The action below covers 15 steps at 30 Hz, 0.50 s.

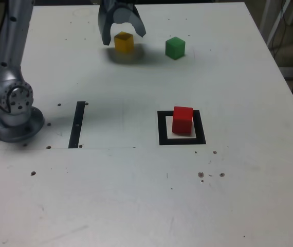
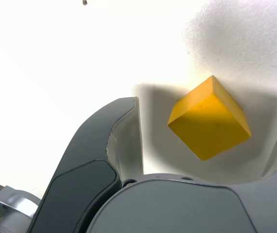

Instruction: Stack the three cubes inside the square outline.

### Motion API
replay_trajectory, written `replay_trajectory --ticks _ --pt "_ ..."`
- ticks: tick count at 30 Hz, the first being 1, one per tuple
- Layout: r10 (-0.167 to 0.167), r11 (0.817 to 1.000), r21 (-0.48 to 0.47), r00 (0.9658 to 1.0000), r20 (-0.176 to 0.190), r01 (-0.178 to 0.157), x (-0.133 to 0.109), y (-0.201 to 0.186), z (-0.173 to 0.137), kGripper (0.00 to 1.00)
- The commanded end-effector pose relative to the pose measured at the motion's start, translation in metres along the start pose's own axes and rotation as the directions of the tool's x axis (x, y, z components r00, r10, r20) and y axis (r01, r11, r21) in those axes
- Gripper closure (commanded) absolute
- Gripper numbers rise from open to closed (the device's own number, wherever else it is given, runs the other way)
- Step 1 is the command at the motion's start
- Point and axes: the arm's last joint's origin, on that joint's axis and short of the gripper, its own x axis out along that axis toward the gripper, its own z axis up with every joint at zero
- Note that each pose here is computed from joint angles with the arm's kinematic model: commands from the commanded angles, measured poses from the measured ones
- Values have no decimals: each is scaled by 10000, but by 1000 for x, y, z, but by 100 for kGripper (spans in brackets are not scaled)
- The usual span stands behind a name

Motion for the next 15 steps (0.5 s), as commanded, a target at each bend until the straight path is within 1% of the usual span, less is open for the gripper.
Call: replay_trajectory --ticks 1,5,11,15 --pt "-124 9999 37 9999 -4 124 5 1 2 4" --pt "-223 9997 13 9996 174 223 10 5 4 6" --pt "-209 9998 -59 9990 391 212 12 8 4 13" --pt "-264 9996 -8 9983 513 265 13 8 5 17"
